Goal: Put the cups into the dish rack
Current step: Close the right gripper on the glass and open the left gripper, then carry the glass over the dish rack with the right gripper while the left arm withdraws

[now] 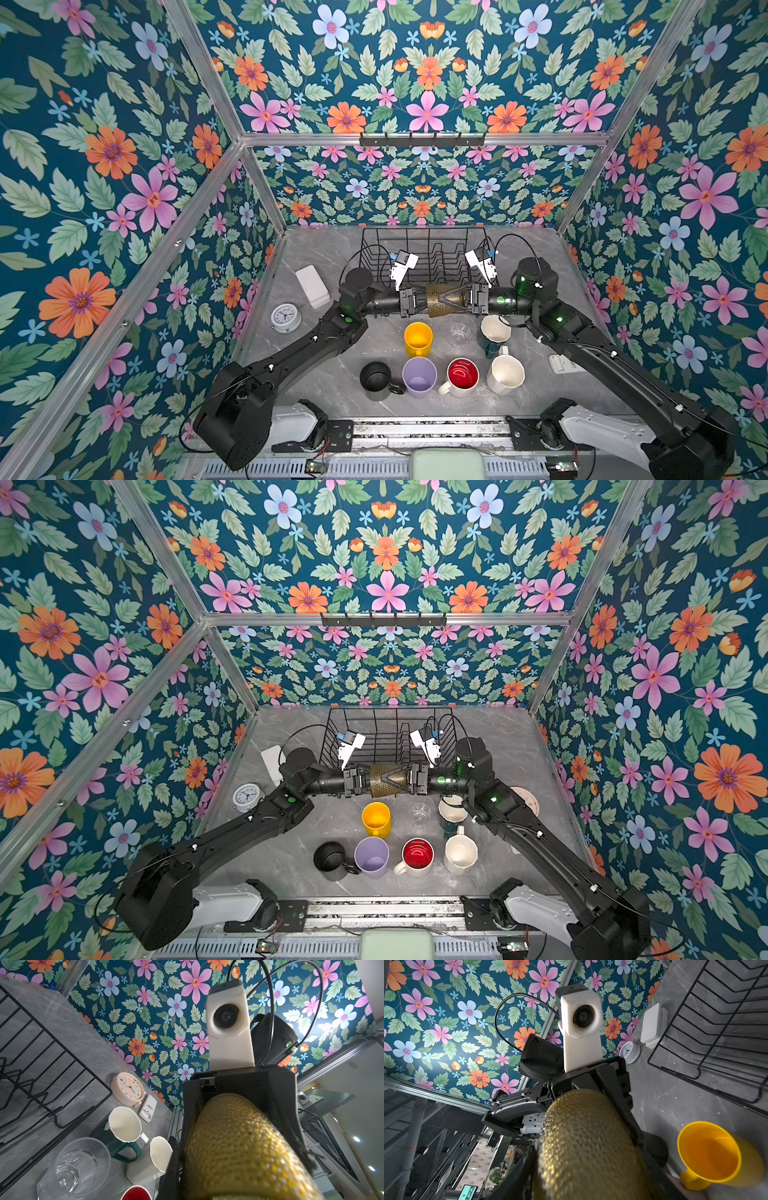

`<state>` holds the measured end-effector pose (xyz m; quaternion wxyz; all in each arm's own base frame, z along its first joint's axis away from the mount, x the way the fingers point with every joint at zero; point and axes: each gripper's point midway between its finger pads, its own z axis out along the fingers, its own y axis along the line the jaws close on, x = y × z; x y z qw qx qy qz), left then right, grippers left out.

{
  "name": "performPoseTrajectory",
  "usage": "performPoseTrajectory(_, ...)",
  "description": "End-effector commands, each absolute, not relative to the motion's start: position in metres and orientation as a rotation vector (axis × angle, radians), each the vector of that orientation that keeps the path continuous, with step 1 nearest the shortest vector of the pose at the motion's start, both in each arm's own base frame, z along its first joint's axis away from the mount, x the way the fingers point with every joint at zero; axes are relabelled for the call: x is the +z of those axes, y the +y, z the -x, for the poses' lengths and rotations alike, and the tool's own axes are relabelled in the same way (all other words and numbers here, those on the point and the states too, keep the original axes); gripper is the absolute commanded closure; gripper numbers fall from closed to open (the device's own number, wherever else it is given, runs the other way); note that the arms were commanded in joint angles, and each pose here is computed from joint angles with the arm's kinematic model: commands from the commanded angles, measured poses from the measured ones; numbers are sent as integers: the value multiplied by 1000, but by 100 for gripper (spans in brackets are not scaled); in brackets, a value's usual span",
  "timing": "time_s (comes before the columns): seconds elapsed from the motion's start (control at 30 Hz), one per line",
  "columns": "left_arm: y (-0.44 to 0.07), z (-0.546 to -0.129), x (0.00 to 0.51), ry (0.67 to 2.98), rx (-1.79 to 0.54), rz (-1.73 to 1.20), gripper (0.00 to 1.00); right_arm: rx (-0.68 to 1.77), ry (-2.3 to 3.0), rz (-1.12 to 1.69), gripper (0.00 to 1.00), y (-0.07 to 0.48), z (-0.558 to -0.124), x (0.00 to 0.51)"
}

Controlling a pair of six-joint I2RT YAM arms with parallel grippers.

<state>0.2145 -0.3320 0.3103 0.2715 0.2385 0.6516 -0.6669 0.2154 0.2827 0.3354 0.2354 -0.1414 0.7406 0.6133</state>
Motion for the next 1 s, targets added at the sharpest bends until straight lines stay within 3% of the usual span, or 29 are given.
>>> performPoseTrajectory(0.0, -334, -214, 317, 1729, -1799, -654, 88, 1596, 2054, 331, 100, 280, -227, 329)
performPoseTrajectory(0.5, -331, -220, 310, 1762, -1716, -626, 36, 1540, 2022, 216, 100, 249, -234, 343)
performPoseTrajectory(0.67, -319, -240, 293, 1875, -1520, -523, 26, 1442, 2035, 137, 100, 218, -238, 344)
performPoseTrajectory(0.97, -270, -278, 290, 1965, -1127, -232, 17, 1141, 2132, 47, 100, 177, -253, 338)
